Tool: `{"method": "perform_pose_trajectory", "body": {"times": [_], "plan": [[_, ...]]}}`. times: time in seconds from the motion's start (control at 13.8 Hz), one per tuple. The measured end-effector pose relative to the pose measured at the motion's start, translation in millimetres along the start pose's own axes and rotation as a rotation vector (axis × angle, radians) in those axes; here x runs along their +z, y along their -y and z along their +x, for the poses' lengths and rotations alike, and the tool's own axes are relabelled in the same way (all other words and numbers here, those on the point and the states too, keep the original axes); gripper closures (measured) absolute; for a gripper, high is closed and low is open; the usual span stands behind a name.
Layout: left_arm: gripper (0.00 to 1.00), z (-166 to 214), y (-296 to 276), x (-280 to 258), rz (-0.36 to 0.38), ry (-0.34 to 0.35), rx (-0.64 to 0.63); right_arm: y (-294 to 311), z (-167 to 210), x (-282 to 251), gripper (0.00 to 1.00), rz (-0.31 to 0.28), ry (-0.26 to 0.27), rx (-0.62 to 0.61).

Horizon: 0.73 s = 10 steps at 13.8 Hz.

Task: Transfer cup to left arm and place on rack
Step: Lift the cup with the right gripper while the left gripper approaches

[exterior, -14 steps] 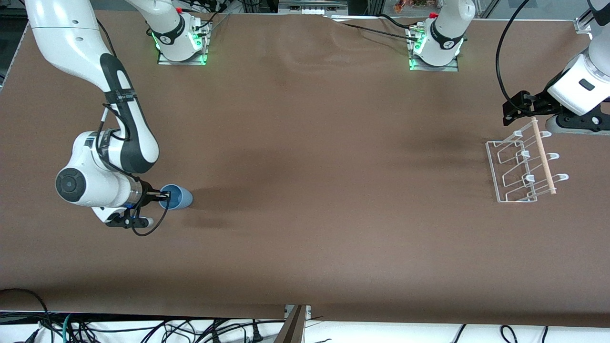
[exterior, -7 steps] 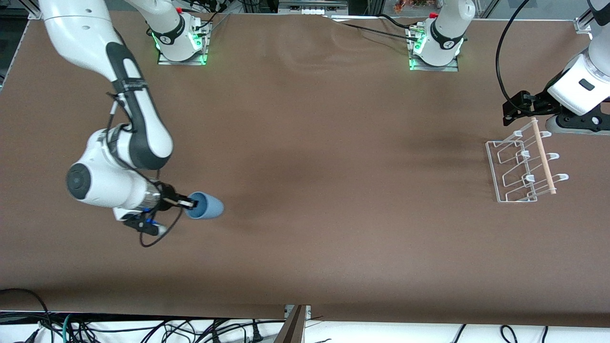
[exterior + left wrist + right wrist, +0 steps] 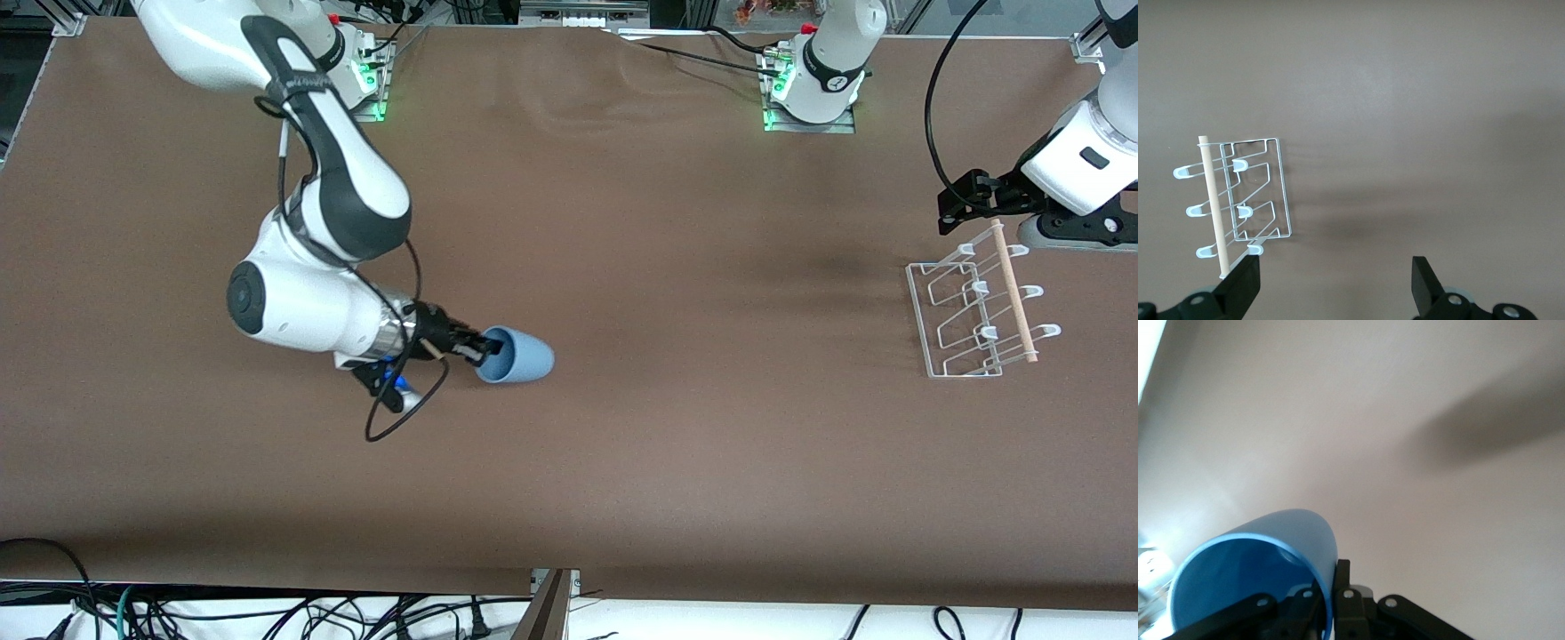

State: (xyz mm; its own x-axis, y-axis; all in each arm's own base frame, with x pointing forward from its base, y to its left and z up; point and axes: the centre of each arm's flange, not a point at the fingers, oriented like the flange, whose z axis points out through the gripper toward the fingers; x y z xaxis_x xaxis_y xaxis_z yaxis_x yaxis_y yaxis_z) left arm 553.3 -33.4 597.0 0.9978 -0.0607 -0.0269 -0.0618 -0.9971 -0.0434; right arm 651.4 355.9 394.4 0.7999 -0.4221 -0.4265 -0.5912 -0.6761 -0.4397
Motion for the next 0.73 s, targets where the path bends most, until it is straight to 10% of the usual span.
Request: {"method": "perform_pose_trajectory", "body": {"times": [0.73], "plan": [[0.00,23.0,-83.6,55.9,-0.346,0.152,0.224,66.5,-85.7,-20.5,0.95,0.171,0.182,0.080]]}}
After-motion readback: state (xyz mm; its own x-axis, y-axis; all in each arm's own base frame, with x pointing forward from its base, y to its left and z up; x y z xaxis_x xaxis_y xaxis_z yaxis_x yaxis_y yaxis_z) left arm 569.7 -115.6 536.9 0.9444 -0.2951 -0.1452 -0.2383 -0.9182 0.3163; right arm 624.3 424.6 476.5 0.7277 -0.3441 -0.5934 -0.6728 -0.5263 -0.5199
